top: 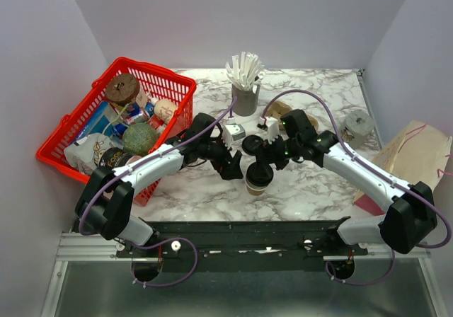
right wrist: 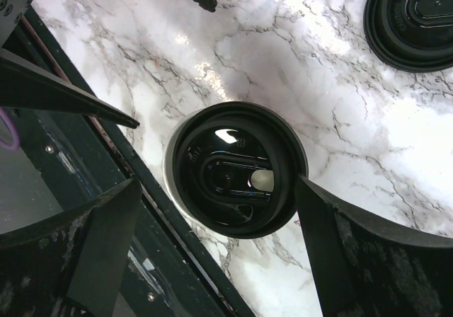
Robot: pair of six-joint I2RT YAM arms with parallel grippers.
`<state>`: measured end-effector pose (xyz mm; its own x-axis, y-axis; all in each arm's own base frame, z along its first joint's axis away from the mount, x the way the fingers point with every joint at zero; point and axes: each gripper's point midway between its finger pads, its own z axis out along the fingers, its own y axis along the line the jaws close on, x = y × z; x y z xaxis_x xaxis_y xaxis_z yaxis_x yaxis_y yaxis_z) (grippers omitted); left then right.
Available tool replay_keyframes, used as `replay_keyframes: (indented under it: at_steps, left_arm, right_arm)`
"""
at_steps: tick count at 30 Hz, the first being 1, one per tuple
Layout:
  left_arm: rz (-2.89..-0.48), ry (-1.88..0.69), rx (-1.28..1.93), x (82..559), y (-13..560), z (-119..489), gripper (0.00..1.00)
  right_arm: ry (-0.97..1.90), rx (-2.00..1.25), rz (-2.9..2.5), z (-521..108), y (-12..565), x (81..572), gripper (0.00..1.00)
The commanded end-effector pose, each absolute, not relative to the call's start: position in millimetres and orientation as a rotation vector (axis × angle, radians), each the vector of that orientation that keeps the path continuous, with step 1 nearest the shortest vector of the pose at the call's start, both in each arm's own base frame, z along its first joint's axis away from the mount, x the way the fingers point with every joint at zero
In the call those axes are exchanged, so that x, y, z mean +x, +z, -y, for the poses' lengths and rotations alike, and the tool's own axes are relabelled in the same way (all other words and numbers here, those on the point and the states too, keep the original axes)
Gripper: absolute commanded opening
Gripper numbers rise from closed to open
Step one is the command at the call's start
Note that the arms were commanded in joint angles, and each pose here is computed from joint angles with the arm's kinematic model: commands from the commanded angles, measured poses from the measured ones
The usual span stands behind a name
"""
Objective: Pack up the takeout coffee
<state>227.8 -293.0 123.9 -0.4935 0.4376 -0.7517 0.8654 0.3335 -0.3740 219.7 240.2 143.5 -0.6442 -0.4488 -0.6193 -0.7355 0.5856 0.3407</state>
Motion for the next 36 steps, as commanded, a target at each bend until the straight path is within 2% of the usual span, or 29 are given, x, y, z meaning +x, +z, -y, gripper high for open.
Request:
replay_keyframes:
  at_steps: [1,12,26,36]
  left_arm:
    - [-2.019,-1.024,1.132,235.9,132.9,291.1,0.99]
    - [-2.031,-1.013,1.119,239.4,128.1,286.9,0.99]
    - [-2.058,-1.072,1.097,239.4,123.6,294.5,0.98]
    - [-2.091,-1.055,1.084,245.7,118.1,302.6,0.89]
  right_arm:
    - [0.873,-0.998,-2.307,-250.4,151.8,215.0,0.95]
    - [0.947,-1.029,-2.326,-255.5,150.7,199.1,0.88]
    - [0.838,-1.026,-2.341,-242.8,143.7,203.2,0.87]
    - [0.818,-1.010,-2.251,-243.7,170.5,209.9,0.87]
